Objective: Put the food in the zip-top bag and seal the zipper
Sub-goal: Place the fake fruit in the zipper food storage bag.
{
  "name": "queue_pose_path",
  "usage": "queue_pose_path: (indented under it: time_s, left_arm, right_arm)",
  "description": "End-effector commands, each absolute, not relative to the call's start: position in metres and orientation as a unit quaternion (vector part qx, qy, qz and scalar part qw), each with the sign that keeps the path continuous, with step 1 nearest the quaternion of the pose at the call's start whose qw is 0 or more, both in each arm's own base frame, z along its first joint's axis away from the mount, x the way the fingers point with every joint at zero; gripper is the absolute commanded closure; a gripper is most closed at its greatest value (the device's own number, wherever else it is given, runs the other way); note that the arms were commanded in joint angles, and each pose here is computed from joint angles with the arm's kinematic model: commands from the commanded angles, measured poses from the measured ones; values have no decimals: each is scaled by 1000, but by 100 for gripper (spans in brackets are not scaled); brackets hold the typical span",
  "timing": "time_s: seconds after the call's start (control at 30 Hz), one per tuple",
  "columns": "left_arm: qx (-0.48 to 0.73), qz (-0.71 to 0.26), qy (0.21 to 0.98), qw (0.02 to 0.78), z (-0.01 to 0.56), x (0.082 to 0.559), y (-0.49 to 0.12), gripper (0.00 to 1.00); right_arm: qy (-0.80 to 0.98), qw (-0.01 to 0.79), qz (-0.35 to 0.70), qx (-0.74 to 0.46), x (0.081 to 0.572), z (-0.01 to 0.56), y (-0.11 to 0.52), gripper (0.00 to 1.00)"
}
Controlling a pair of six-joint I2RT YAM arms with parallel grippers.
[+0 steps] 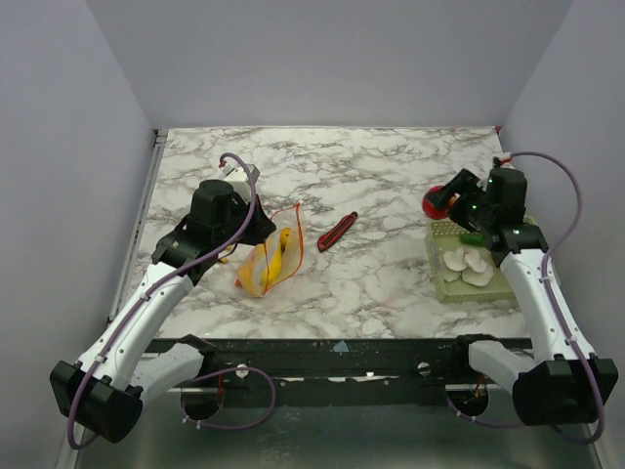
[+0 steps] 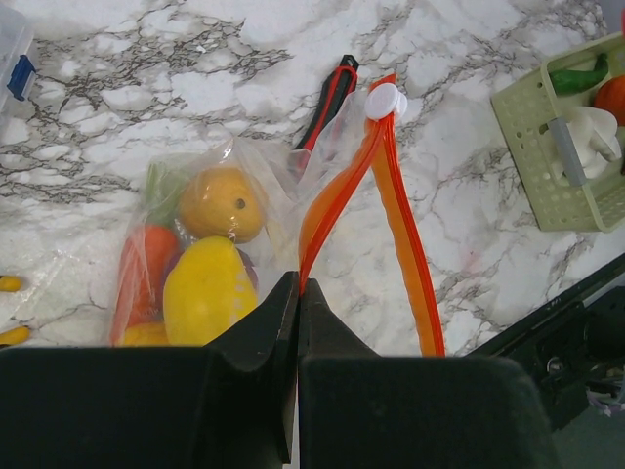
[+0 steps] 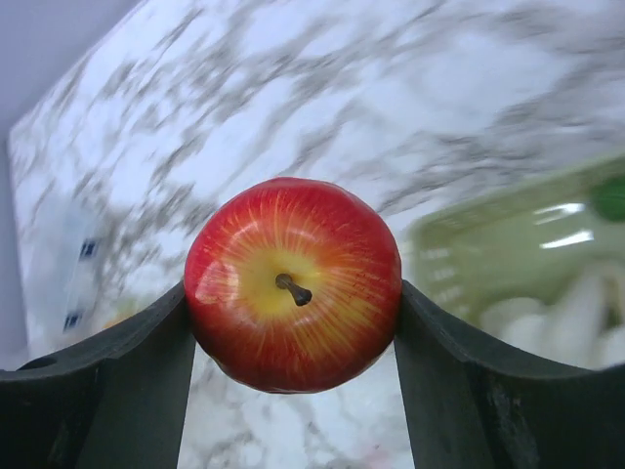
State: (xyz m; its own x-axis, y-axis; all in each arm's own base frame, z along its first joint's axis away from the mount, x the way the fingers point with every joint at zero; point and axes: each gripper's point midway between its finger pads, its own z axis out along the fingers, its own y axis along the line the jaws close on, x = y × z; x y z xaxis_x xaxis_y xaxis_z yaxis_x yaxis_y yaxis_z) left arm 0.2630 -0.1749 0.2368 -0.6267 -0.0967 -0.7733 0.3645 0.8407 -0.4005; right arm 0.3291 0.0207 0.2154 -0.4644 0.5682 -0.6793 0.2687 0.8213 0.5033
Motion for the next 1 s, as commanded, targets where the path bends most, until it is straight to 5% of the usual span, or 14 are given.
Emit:
queue_pose_path:
  time_s: [0.0, 0.4, 0.97]
  left_arm:
    - [81, -281, 853, 433, 245, 267, -178, 100]
    - [90, -288, 848, 436, 248, 267, -180, 100]
    - [110, -319, 820, 462, 267, 257, -186, 100]
  right_arm:
    - [836, 452, 296, 96, 321, 252, 131, 100]
    - [776, 416, 444, -165, 232, 302, 347, 100]
    - [822, 388, 381, -168, 227, 231, 397, 100]
